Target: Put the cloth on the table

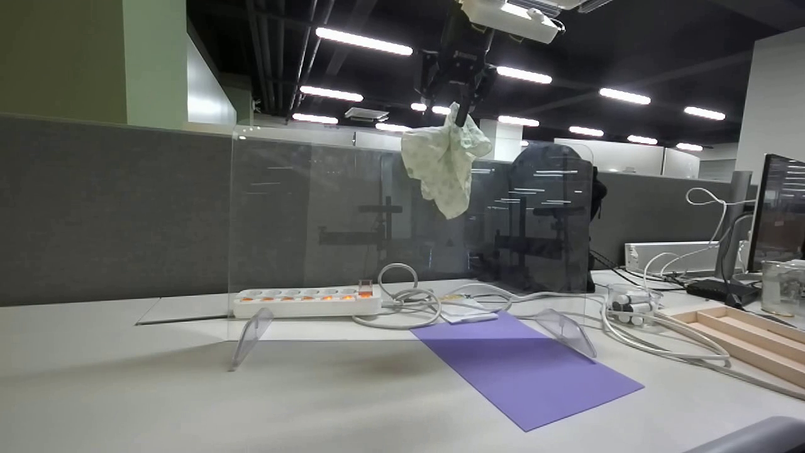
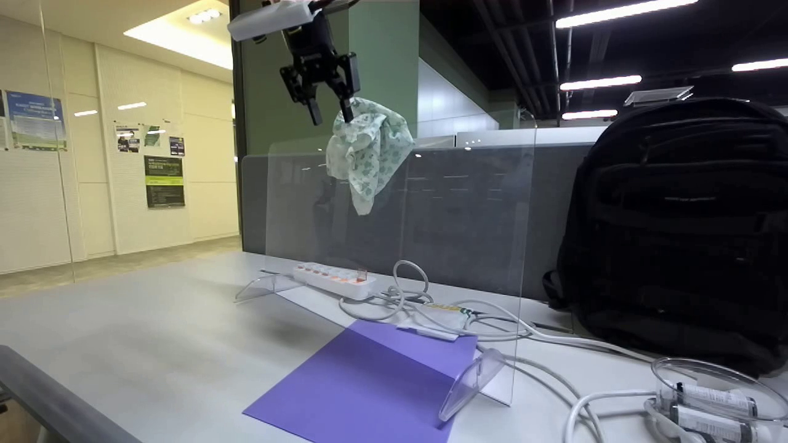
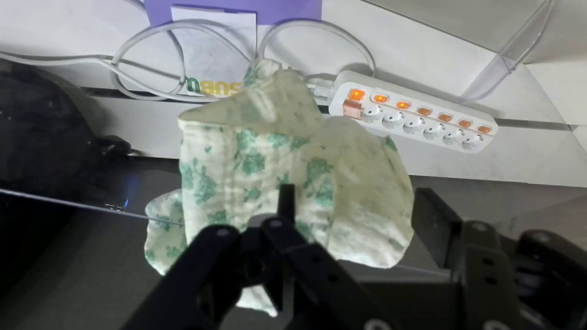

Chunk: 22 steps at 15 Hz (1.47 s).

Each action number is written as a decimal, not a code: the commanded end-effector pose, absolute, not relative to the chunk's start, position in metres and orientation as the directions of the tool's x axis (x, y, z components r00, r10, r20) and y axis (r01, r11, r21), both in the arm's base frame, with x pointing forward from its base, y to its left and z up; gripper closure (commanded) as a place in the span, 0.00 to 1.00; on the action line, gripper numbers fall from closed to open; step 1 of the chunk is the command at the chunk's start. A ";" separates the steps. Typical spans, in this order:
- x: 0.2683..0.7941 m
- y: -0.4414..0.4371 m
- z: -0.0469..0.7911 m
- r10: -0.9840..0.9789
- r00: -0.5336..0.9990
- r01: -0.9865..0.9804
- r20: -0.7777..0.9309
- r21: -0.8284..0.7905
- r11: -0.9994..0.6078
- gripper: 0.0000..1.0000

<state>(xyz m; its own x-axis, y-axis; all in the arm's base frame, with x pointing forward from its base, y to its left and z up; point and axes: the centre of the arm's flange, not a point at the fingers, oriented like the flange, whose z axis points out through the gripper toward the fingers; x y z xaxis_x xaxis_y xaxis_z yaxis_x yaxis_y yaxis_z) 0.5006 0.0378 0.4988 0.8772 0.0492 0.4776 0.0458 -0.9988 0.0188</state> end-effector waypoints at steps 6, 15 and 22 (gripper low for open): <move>0.498 0.029 0.515 0.025 0.868 0.009 0.495 0.034 -0.999 0.96; 0.465 0.023 0.524 0.010 0.952 0.011 0.306 0.001 -1.000 1.00; 0.408 0.054 0.512 0.170 0.985 0.170 -0.003 -0.009 -0.985 1.00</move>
<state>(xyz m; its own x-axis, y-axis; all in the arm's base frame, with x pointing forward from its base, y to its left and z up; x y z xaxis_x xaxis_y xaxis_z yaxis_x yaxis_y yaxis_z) 0.4224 0.0516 0.5123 0.9875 0.1411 0.0697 0.1411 -0.9900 0.0048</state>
